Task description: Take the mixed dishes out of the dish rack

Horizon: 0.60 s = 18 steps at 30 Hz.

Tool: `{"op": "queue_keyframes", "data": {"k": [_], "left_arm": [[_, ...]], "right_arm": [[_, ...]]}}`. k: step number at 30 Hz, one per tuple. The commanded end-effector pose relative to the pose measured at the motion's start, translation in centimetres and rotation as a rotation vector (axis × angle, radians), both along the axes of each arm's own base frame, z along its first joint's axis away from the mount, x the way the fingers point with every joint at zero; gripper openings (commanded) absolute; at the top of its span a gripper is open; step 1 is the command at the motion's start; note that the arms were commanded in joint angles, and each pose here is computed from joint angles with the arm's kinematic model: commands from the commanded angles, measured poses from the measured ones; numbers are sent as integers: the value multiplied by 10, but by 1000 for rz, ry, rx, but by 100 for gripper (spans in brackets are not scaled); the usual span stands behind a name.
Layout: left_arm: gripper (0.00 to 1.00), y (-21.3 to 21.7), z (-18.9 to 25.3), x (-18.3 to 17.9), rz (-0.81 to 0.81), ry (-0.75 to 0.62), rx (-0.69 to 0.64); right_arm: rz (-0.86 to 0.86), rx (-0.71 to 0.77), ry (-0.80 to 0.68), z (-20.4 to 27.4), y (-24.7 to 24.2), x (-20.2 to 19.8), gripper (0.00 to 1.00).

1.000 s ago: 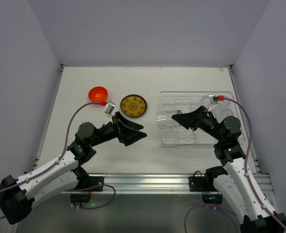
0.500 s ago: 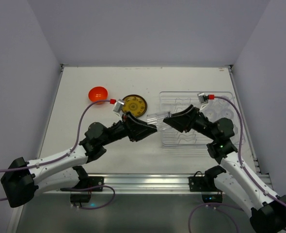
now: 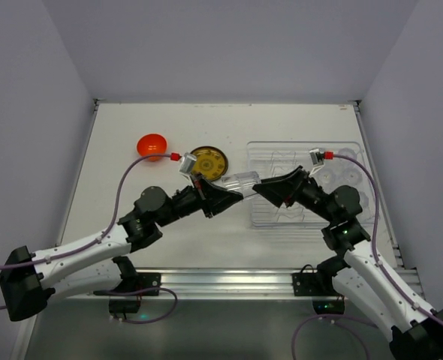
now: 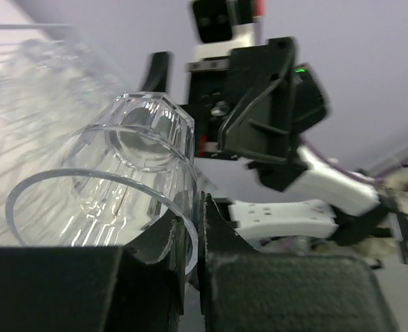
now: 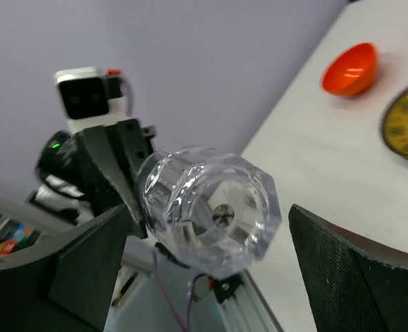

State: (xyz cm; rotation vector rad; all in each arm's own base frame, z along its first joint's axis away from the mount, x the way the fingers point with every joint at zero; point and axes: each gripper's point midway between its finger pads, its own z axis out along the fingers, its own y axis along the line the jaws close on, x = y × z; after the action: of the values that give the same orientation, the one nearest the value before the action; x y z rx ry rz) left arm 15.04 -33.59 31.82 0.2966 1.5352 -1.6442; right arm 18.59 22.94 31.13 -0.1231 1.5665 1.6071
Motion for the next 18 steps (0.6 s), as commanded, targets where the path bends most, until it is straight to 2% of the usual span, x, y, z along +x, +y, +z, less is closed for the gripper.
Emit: {"op": "queue_keyframes", "data": {"k": [1, 2, 3, 4, 5, 6, 7, 9, 10, 12, 13, 14, 16, 18], "left_arm": [[0, 32, 6, 37, 275, -49, 202], [0, 55, -22, 53, 407, 18, 349], [0, 69, -35, 60, 477, 51, 447], [0, 87, -44, 71, 561, 89, 525], [0, 106, -32, 83, 669, 103, 559], [0, 125, -60, 84, 701, 156, 717], [0, 148, -66, 96, 784, 202, 772], [0, 178, -80, 107, 822, 266, 905], [0, 208, -87, 123, 891, 325, 937], [0, 226, -111, 135, 833, 393, 1035], [0, 248, -119, 143, 861, 453, 1069], [0, 258, -142, 142, 834, 529, 1164], [0, 280, -149, 149, 869, 566, 1251], [0, 292, -169, 153, 837, 617, 1336]], "right_arm": [[-290, -167, 35, -7, -32, 32, 99], [-455, -276, 133, -36, -56, 49, 99], [-530, -318, 159, -42, -69, 54, 99], [-599, -341, 165, -40, -82, 58, 99], [-686, -401, 199, -52, -101, 61, 99], [-718, -422, 205, -54, -108, 62, 99], [-748, -428, 205, -51, -115, 64, 99], [-765, -472, 219, -55, -121, 64, 99], [-770, -487, 228, -54, -123, 64, 99], [-774, -544, 238, -58, -126, 68, 99], [-776, -561, 235, -52, -127, 67, 99], [-775, -597, 227, -53, -128, 70, 99], [-780, -628, 214, -49, -131, 70, 99], [-778, -656, 193, -45, -133, 71, 99]]}}
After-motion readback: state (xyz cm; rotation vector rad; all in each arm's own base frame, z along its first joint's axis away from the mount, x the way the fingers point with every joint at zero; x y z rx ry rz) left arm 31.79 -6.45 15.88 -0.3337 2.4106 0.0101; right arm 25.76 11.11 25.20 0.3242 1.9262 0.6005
